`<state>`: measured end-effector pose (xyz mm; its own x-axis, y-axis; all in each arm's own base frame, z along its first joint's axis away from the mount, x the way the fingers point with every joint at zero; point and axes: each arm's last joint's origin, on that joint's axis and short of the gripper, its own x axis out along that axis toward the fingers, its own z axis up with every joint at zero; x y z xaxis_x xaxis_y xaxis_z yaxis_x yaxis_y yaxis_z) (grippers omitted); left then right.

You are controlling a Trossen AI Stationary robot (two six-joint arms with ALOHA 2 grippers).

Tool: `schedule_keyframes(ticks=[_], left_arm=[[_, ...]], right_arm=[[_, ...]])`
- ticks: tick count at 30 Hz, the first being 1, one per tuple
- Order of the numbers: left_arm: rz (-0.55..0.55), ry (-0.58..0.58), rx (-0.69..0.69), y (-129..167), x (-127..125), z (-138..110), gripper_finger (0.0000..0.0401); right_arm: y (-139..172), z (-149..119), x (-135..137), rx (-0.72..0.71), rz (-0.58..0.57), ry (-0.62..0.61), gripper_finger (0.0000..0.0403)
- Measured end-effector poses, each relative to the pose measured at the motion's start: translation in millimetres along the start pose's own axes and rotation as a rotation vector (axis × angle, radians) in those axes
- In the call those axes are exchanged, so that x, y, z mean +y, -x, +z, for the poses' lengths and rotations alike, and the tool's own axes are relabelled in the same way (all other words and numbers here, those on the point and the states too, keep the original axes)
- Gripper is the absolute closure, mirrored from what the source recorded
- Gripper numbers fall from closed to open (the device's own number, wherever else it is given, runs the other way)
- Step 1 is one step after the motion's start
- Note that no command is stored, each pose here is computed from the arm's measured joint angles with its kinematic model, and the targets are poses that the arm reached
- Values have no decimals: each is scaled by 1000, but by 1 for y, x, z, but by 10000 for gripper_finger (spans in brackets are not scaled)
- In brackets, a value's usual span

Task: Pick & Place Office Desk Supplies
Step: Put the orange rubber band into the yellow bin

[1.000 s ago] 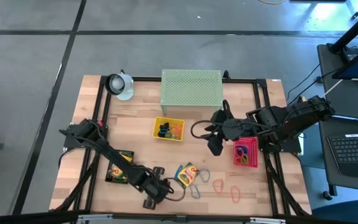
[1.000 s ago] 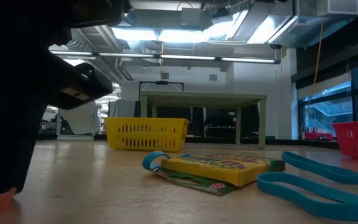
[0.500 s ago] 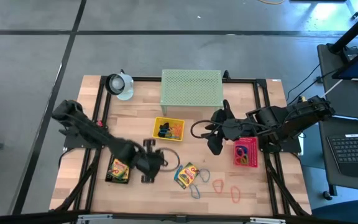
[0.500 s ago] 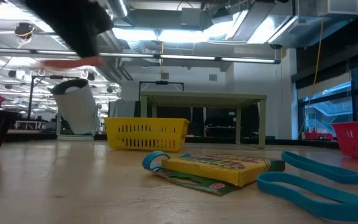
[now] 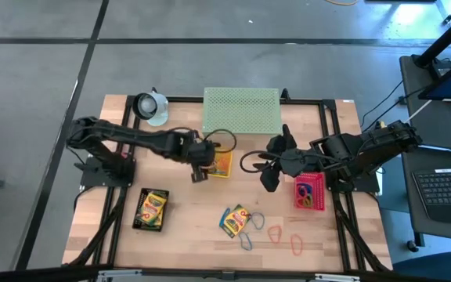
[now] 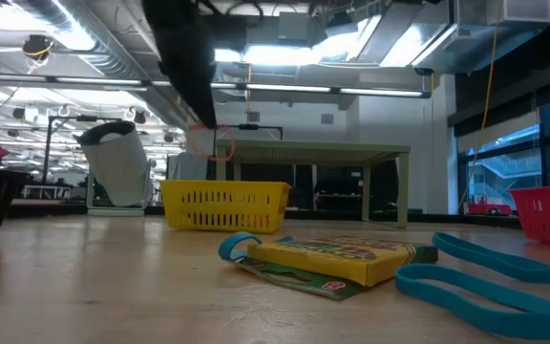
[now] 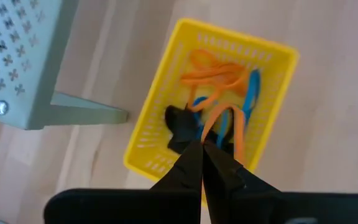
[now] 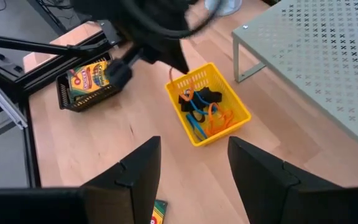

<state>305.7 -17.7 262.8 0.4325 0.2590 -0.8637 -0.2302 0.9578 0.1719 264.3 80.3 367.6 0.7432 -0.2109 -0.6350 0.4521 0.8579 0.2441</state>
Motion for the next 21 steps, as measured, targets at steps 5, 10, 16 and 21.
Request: schedule_keyframes(ticks=[5, 10, 16, 21], left_arm=[[-18, 27, 41, -13, 29, 4, 400], [-119, 118, 43, -27, 50, 3, 400], [-230, 141, 91, -50, 58, 1, 397], [-259, 98, 129, -64, 52, 0, 385]], right_arm=[[0, 0, 0, -6, -6, 1, 213], [0, 0, 0, -13, -13, 5, 213], [0, 0, 0, -12, -13, 32, 213], [0, 1, -2, -33, -36, 17, 213]])
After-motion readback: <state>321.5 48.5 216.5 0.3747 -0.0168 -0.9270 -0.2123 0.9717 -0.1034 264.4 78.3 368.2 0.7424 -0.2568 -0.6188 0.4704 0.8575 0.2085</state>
